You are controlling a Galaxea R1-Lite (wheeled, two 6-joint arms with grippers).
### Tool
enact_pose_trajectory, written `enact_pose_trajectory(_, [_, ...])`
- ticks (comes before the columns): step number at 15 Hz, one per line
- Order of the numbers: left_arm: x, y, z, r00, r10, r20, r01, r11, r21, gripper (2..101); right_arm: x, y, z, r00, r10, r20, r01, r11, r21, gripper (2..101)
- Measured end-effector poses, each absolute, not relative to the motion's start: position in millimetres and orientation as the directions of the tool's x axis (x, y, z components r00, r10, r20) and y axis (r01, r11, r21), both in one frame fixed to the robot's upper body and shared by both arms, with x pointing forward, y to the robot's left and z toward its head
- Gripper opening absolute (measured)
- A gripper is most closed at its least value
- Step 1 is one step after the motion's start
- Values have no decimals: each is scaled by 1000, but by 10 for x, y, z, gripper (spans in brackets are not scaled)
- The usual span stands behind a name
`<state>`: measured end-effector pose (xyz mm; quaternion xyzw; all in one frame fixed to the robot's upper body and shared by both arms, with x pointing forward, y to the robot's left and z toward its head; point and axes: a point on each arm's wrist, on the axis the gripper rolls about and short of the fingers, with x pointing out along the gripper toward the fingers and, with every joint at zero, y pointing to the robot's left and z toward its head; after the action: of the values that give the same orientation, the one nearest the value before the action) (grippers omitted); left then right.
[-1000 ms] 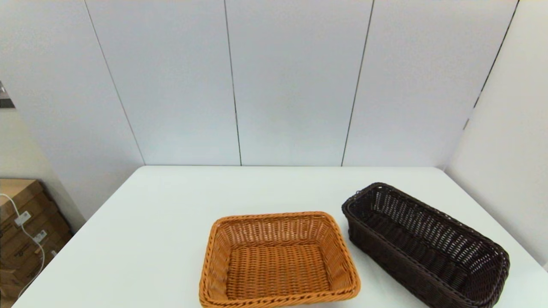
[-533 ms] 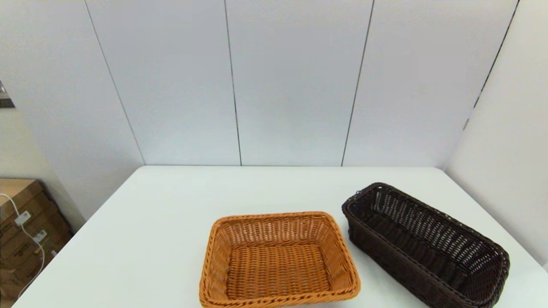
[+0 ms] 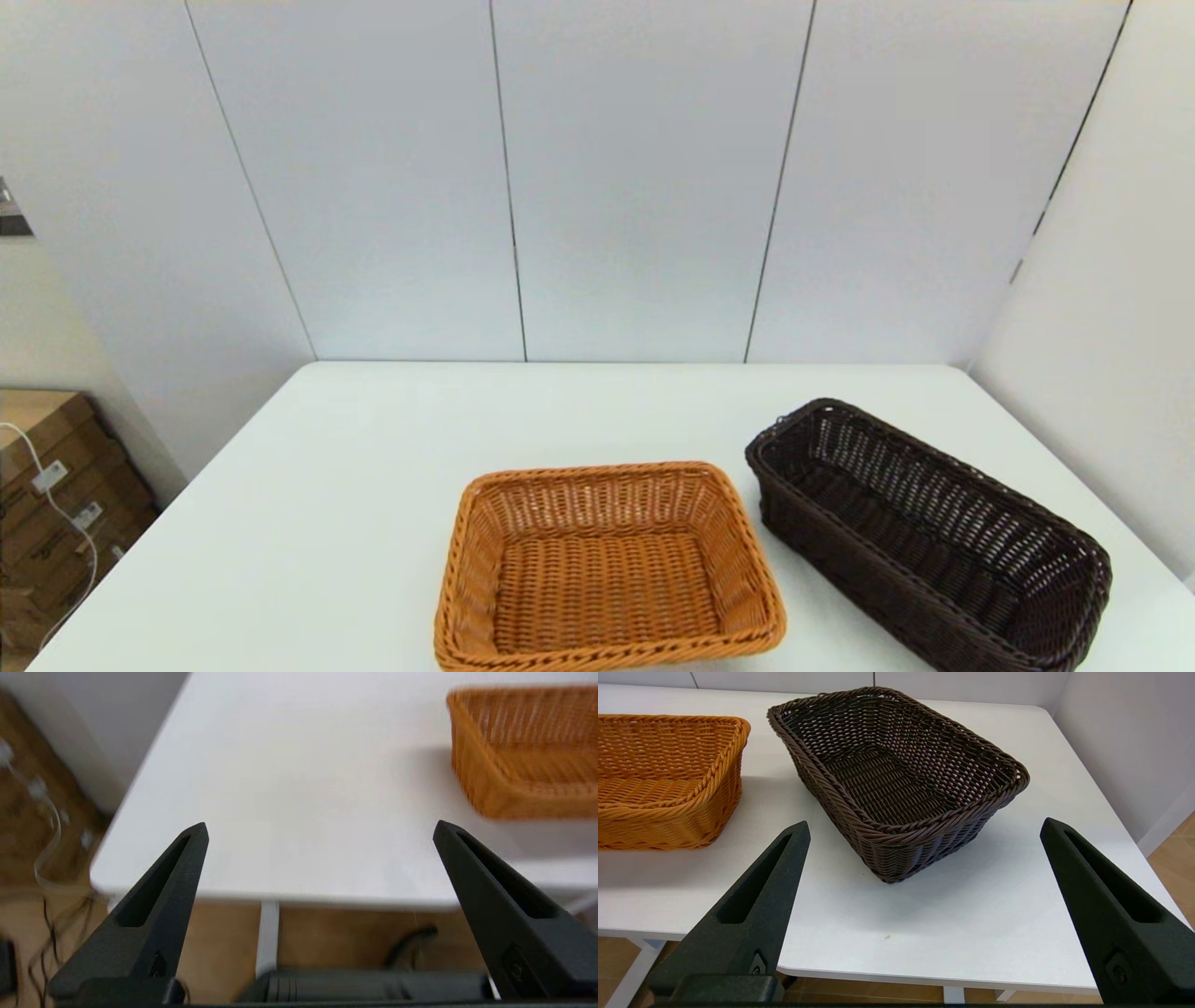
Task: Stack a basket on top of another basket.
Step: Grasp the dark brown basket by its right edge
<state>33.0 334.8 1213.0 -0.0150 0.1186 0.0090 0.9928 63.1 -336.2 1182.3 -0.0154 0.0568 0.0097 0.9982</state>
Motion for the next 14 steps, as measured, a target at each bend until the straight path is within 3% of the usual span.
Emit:
enact_pose_trajectory(5, [599,3342,11882,993,1,-115,4,999,38,978,631,-3362,11823,993,18,-114,-21,999,-31,980])
enact_pose_trajectory(12, [628,3341,11818,992,-1,-124,5,999,32,978,627,-3367,11827,993,-9,-117,6,1000,-27,980])
enact_pose_trajectory(14, [628,3341,11816,992,-2,-124,5,1000,29,978,578,-3369,11950,995,-20,-101,18,1000,-26,979])
